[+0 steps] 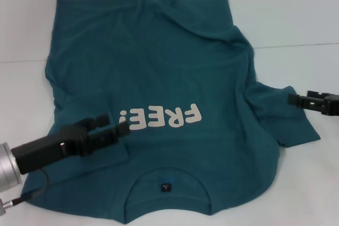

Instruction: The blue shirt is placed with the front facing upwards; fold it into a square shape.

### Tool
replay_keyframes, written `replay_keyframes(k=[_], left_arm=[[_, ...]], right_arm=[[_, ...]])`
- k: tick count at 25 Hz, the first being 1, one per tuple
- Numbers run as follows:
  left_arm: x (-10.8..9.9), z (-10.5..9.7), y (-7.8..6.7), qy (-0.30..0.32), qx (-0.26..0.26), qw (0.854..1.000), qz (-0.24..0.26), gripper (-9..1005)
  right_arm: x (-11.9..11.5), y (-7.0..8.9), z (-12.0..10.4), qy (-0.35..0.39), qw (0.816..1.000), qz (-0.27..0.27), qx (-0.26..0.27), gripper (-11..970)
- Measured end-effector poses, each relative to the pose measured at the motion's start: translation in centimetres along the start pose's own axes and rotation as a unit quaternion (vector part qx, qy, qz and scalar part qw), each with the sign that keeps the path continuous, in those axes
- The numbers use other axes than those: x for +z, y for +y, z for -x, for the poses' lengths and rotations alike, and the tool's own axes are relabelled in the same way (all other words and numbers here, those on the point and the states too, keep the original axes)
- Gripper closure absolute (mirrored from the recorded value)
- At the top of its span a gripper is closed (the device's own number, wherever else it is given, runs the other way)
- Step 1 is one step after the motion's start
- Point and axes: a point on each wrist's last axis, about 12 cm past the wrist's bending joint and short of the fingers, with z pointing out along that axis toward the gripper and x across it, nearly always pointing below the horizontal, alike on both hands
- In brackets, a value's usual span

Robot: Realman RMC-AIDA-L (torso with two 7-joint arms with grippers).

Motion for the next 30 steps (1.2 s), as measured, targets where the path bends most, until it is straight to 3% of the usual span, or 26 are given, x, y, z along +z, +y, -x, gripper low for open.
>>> replay_keyframes(k=[9,18,30], left_arm=[[-0.1,-2.0,-1.4,0.066,0.089,0.991,-0.071,76],[0.1,-2.7,-1.7,0.087,0.112,0.986,-0.087,76],[0.4,-2.4,-1.6,0.089,0.111,0.986,-0.088,77]], right_arm=[[-1.4,-1.3,-0.2,0.036,0.999,-0.026,0.02,75],[-1.5,-2.1,-0.1,0.04,0.996,-0.06,0.05,74],[2.1,-1.6,0.6,0.016,0.994,-0.102,0.025,74]])
